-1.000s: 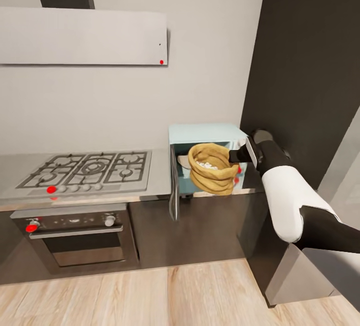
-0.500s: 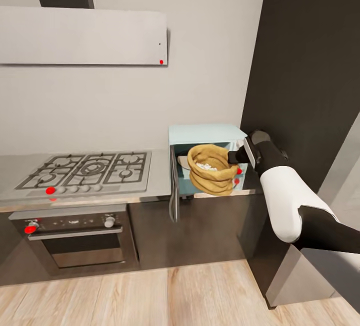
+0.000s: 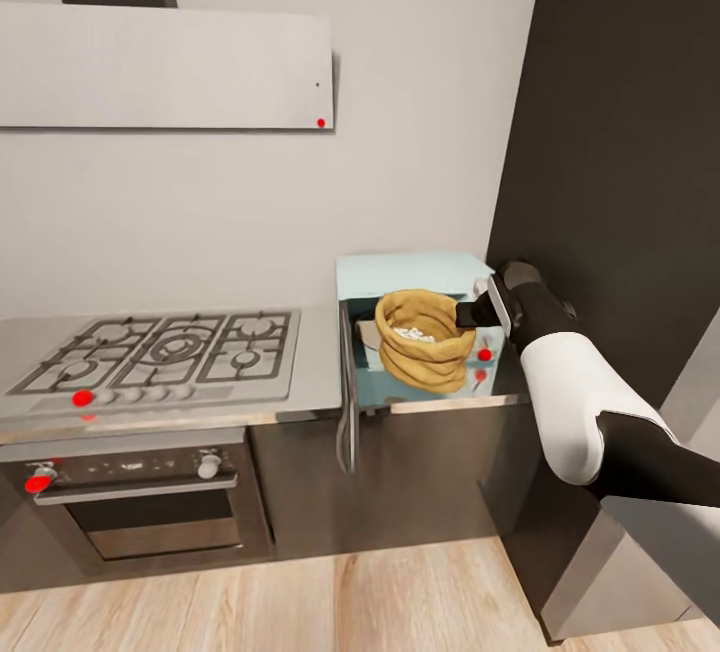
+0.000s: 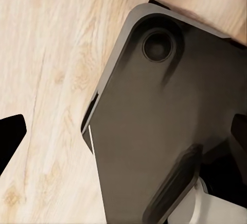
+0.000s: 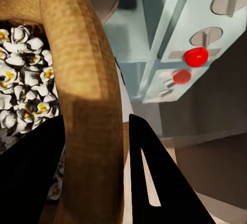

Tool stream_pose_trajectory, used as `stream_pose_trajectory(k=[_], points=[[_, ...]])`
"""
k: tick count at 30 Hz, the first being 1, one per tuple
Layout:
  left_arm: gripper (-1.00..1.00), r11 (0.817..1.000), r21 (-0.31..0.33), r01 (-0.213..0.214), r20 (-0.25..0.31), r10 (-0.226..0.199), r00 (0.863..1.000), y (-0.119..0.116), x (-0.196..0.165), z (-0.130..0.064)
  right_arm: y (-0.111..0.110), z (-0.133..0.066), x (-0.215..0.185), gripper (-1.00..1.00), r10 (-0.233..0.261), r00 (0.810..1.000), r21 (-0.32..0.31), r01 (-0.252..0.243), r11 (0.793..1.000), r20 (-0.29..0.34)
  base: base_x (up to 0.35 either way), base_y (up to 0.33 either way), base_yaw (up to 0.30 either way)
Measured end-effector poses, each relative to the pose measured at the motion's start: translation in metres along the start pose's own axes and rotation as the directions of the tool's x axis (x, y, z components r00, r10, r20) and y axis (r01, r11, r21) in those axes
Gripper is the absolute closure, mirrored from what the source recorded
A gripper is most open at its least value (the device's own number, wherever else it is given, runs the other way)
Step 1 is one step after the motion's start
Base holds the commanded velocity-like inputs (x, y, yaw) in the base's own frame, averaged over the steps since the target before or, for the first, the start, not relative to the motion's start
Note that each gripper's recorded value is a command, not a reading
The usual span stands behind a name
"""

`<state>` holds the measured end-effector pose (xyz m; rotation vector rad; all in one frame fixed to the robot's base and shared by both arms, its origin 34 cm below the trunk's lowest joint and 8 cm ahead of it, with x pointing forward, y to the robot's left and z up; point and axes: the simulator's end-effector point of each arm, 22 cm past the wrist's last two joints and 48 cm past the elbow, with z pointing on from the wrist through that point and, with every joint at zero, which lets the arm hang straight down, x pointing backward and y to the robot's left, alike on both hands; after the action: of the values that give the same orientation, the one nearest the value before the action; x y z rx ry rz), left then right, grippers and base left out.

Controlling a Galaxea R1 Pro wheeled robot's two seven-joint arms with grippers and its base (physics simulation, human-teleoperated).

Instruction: In the kitchen, take the popcorn bag from the countertop, put it into the microwave, and heat it until the popcorn is cooked so the cooked popcorn ends up inside the bag.

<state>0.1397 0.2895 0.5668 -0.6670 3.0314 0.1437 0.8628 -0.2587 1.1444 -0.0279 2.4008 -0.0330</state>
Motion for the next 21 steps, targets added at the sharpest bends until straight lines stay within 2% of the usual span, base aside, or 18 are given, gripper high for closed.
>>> stream_pose_trajectory(k=[10, 12, 16, 21], points=[[-1.00, 1.000, -0.001, 0.003, 0.000, -0.003, 1.000, 0.000, 0.000, 0.000, 0.003, 0.004, 0.008, 1.00, 0.001, 1.000, -0.008, -0.001, 1.000, -0.015, 0.039, 0.000, 0.000], [-1.00, 1.000, 0.000, 0.002, 0.000, -0.002, 1.000, 0.000, -0.001, 0.000, 0.003, 0.011, 0.016, 1.00, -0.005, 0.999, 0.001, 0.005, 1.000, -0.039, 0.000, 0.000, 0.000], [-1.00, 1.000, 0.000, 0.001, 0.001, -0.001, 1.000, 0.000, -0.001, 0.000, 0.011, 0.031, 0.055, 1.00, -0.021, 0.989, -0.016, 0.019, 1.000, -0.145, 0.000, 0.000, 0.000], [-1.00, 1.000, 0.000, 0.002, 0.001, -0.002, 1.000, 0.000, -0.001, 0.000, 0.007, 0.034, 0.061, 1.00, -0.017, 0.987, -0.014, 0.015, 1.000, -0.160, 0.000, 0.000, 0.000]])
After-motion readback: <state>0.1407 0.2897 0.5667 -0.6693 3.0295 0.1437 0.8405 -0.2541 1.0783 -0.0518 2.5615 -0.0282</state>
